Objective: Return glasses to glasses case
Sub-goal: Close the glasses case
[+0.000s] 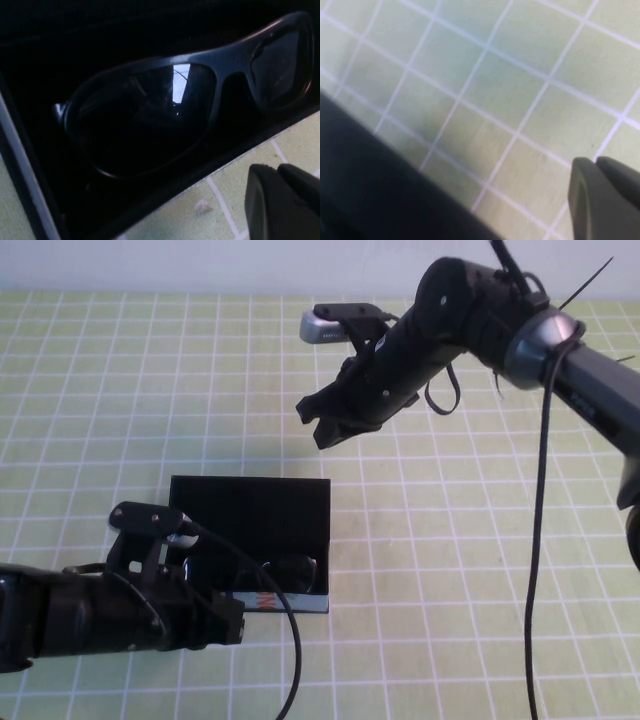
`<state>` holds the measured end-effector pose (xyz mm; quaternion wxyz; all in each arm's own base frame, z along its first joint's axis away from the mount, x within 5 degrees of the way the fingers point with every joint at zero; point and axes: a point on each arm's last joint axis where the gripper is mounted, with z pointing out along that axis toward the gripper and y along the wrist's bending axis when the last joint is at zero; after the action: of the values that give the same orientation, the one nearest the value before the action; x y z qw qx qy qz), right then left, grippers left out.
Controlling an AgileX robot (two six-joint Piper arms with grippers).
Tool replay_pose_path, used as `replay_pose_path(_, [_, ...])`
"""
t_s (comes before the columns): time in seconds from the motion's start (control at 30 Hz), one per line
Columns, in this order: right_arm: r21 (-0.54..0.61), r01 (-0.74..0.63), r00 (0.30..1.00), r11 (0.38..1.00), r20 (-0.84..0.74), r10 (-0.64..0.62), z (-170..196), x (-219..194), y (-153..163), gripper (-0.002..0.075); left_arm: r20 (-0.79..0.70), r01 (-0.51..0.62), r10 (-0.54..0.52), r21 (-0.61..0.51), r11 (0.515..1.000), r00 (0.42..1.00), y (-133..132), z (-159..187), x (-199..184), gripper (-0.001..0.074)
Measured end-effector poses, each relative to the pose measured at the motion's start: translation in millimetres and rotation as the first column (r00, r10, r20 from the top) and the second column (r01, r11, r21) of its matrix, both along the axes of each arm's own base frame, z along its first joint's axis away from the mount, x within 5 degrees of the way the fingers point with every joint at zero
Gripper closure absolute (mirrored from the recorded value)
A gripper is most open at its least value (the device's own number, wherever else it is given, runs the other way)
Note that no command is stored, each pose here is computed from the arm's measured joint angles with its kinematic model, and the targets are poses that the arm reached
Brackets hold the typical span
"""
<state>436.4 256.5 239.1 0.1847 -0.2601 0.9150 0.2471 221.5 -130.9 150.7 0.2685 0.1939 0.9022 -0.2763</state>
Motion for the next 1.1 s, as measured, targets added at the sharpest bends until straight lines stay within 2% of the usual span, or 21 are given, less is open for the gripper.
replay_pose_path(0.33, [0.008,0.014,0.998,1.0,-0.066,-0.013,-28.3,5.1,5.0,0.0737,-0.026,0.01,-0.01,-0.001,1.0,1.0,-1.5,-6.4,0.4,0.0737])
replay_pose_path(0.47, [0.008,0.011,0.997,1.0,-0.079,-0.01,-30.0,4.4,5.3,0.0737,-0.063,0.03,-0.029,0.005,1.0,0.998,-3.0,-17.5,0.4,0.0737])
replay_pose_path(0.77, [-0.014,-0.061,0.982,0.998,-0.182,0.058,-32.1,-6.9,3.7,0.0737,-0.06,0.048,-0.048,-0.004,0.999,0.997,-5.1,-19.5,1.9,0.0737])
replay_pose_path(1.1, [0.069,-0.11,0.969,0.992,-0.215,0.122,-27.9,-12.5,9.6,0.0737,-0.056,0.049,-0.049,-0.002,0.999,0.997,-5.2,-19.3,2.4,0.0737])
